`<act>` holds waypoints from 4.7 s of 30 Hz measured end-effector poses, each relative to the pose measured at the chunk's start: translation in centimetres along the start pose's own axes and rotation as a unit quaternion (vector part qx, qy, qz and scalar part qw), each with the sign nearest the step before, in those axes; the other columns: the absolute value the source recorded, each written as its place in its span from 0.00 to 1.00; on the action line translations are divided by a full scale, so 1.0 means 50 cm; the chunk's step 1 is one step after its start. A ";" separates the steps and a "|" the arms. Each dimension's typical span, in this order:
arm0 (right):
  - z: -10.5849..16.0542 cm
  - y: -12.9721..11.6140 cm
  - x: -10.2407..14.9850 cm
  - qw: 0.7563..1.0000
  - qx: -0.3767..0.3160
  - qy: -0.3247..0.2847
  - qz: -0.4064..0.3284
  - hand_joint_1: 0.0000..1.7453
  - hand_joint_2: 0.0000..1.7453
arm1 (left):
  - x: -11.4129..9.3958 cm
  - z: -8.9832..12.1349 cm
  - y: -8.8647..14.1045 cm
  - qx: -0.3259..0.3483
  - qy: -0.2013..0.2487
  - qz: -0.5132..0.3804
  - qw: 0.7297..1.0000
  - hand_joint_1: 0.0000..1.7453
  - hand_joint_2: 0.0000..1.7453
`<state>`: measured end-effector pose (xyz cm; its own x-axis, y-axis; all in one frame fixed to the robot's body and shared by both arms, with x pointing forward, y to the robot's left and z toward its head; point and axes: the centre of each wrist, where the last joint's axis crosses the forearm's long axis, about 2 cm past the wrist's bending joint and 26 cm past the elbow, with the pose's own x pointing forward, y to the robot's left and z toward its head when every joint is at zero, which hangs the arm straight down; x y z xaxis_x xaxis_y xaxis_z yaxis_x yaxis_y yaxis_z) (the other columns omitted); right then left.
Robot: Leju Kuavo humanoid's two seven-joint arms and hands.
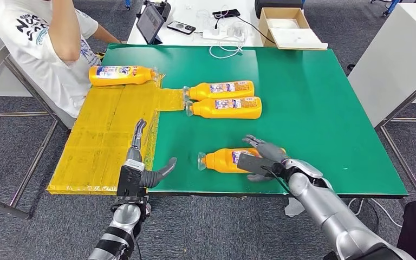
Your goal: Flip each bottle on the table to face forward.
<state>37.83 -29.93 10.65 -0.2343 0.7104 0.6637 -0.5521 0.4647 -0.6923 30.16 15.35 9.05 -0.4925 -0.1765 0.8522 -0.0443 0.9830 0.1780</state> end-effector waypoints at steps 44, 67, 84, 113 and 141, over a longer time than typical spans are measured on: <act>-0.002 0.066 -0.001 0.999 -0.025 0.029 0.032 1.00 1.00 | -0.003 0.009 -0.028 -0.022 0.022 0.014 0.999 0.00 1.00; 0.123 0.065 0.192 0.756 -0.635 -0.153 -0.054 1.00 1.00 | 0.019 0.016 -0.025 -0.022 0.113 0.170 0.979 0.00 1.00; 0.105 0.100 0.189 0.789 -0.580 -0.195 -0.051 1.00 1.00 | 0.042 0.008 -0.040 -0.112 0.117 0.377 0.912 0.00 1.00; -0.022 0.376 0.293 0.921 -0.306 -0.236 -0.056 1.00 1.00 | 0.051 0.011 -0.036 -0.170 0.102 0.465 0.863 0.00 1.00; -0.033 0.406 0.293 0.940 -0.261 -0.206 -0.081 0.00 0.00 | 0.049 0.015 -0.034 -0.147 0.090 0.376 0.910 1.00 1.00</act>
<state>24.48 -9.21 5.84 -0.5307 0.3934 0.7507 -0.1648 0.8209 -0.5468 28.36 13.28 10.49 -0.1362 0.5099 0.8494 0.4944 0.7780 -0.3877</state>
